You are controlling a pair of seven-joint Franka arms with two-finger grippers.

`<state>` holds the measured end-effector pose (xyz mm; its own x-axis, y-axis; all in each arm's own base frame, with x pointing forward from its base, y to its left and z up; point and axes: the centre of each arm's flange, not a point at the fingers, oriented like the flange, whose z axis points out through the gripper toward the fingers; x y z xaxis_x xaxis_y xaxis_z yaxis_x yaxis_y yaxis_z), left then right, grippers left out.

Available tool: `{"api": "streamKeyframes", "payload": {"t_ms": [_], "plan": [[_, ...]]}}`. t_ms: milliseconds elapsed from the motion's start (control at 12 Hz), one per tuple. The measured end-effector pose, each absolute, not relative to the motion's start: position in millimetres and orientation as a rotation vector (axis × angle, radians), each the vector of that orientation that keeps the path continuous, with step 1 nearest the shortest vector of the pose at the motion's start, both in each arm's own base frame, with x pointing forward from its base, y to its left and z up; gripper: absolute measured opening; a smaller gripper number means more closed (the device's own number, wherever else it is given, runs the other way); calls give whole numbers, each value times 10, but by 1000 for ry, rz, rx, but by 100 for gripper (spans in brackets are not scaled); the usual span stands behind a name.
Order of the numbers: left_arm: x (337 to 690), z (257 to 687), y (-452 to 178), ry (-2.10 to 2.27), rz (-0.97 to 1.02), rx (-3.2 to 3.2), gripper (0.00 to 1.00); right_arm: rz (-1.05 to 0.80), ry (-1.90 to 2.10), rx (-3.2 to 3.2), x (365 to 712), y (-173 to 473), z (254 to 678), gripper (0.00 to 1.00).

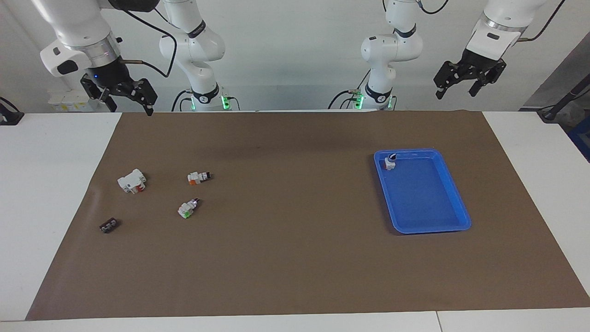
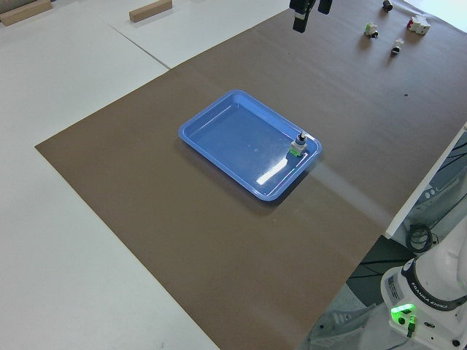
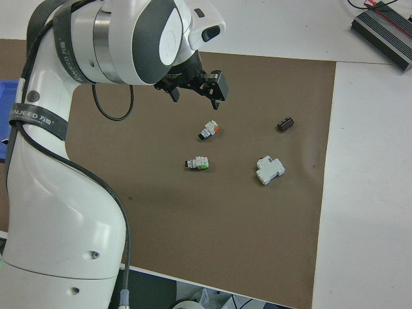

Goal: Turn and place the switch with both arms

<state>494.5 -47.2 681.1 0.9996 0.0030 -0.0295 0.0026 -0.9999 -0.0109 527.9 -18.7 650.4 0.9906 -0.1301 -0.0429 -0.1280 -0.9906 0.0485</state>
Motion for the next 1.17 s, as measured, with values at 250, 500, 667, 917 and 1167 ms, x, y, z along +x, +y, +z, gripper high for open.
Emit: {"api": "streamKeyframes", "payload": {"t_ms": [250, 500, 667, 917, 1167], "plan": [[4948, 6821, -374, -16, 46, -3149, 100, -71, -200, 3089, 5278, -187, 6504, 100], [4935, 6829, -320, -29, 66, -3153, 100, -71, -200, 3089, 5279, -187, 6504, 100], [4953, 6846, -310, -34, 77, -3151, 100, -71, -200, 3089, 5278, -187, 6504, 100], [5006, 6902, -302, -38, 68, -3147, 100, -71, -200, 3089, 5279, -187, 6504, 100], [5004, 6909, -333, 4, 64, -3141, 100, -71, -200, 3089, 5279, -187, 6504, 100]]}}
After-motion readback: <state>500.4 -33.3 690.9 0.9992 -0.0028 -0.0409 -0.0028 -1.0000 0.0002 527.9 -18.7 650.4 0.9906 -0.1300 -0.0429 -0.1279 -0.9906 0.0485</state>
